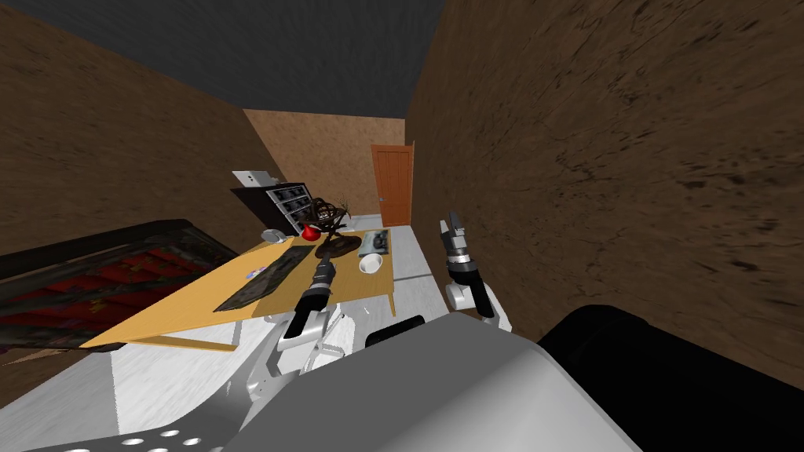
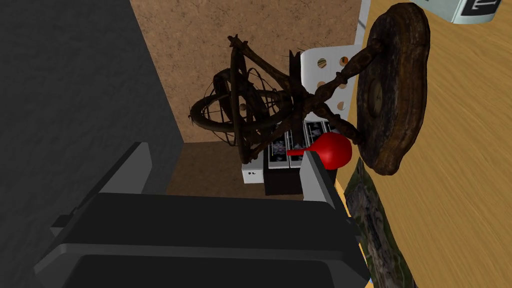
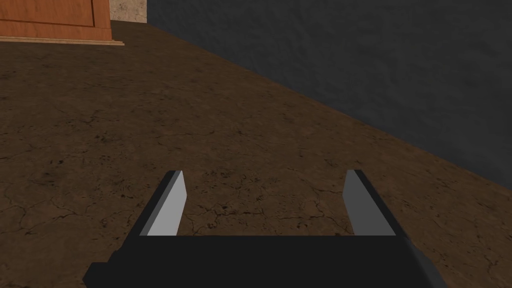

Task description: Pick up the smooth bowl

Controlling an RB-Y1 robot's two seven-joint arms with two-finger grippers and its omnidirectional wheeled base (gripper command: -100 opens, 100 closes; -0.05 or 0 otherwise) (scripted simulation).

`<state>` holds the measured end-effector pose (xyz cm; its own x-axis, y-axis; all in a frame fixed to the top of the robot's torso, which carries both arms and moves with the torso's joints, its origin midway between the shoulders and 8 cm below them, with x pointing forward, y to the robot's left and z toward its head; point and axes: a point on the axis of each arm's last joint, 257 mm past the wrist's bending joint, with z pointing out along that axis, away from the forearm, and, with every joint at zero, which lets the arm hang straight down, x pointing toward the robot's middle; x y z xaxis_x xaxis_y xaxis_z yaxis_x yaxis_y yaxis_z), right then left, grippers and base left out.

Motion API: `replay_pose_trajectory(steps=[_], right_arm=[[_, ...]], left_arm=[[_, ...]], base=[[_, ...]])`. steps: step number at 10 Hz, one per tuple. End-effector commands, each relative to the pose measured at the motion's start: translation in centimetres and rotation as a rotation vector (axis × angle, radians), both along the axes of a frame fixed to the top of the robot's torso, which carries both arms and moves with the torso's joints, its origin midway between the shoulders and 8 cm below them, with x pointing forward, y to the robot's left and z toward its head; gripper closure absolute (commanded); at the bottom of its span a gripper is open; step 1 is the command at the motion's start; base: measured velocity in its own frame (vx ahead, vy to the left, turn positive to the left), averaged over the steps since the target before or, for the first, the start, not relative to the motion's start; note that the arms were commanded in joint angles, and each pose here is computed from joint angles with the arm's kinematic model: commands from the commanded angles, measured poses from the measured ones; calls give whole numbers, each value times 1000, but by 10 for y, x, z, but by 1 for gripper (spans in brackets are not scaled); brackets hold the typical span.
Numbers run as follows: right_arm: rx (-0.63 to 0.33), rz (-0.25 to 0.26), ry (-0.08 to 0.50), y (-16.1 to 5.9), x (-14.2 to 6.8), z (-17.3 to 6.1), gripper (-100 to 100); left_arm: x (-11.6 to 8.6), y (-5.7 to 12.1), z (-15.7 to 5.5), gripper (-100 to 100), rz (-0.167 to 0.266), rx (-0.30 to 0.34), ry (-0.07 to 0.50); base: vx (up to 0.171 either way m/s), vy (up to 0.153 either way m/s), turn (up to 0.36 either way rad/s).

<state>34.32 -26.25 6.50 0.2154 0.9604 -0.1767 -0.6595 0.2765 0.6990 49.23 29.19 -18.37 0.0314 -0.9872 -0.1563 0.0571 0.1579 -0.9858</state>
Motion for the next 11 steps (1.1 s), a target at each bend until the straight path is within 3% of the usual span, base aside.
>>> replay_pose_trajectory(steps=[1, 9, 10, 11], right_arm=[[0, 0, 0, 0, 0, 0, 0], [0, 0, 0, 0, 0, 0, 0], [0, 0, 0, 0, 0, 0, 0], [0, 0, 0, 0, 0, 0, 0]], left_arm=[[6, 2, -19, -100, 9, -11, 52], [39, 7, -82, -100, 44, -70, 256], [46, 7, -95, -100, 53, -83, 302], [46, 8, -97, -100, 55, -83, 308]], base=[[-24, 29, -20], [-16, 26, -26], [-12, 31, -32], [-11, 24, -24]])
